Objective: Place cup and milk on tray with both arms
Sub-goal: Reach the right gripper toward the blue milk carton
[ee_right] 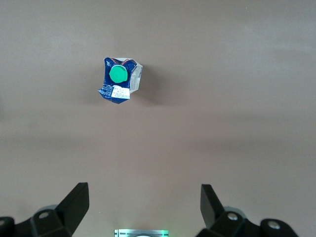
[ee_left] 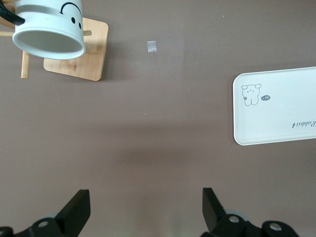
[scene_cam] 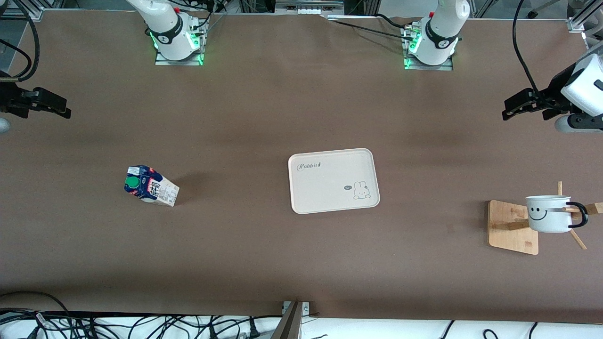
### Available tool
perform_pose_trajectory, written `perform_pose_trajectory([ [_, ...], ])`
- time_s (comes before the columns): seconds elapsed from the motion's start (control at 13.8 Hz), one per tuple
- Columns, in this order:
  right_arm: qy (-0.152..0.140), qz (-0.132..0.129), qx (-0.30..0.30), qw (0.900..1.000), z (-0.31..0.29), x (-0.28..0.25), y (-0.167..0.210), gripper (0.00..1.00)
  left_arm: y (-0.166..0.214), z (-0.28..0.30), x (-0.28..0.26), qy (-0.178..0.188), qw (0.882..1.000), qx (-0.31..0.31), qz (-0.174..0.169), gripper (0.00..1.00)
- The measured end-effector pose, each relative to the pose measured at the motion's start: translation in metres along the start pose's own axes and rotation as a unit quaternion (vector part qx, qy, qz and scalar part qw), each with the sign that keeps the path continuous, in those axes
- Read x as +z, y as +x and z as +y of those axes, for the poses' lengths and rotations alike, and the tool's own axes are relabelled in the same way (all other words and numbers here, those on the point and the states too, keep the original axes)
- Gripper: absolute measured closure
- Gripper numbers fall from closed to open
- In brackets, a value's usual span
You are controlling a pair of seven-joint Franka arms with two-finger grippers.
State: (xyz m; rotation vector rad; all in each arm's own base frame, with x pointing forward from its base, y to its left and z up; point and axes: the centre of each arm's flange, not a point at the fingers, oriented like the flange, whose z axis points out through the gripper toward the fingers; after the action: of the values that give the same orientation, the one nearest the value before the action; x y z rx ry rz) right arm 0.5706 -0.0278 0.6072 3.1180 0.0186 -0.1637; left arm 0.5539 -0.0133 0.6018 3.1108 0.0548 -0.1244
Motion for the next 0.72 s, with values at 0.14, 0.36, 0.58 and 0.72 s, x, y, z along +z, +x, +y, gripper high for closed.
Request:
perform_pose_trajectory([
  [0.14,0.000,0.000,0.000,1.000,0.000,0.000,0.000,0.00,0.000,0.000,0.000,0.000,1.000,0.000,0.000,0.00],
  [0.36,0.000,0.001,0.000,1.000,0.000,-0.001,0.000,0.00,0.000,0.000,0.000,0.000,1.000,0.000,0.000,0.00],
  [0.58,0.001,0.000,0.003,1.000,0.003,0.001,0.001,0.00,0.000,0.000,0.000,0.000,1.000,0.000,0.000,0.00],
  [0.72,0.001,-0.009,-0.006,1.000,0.005,0.010,0.007,0.00,0.000,0.000,0.000,0.000,1.000,0.000,0.000,0.00],
])
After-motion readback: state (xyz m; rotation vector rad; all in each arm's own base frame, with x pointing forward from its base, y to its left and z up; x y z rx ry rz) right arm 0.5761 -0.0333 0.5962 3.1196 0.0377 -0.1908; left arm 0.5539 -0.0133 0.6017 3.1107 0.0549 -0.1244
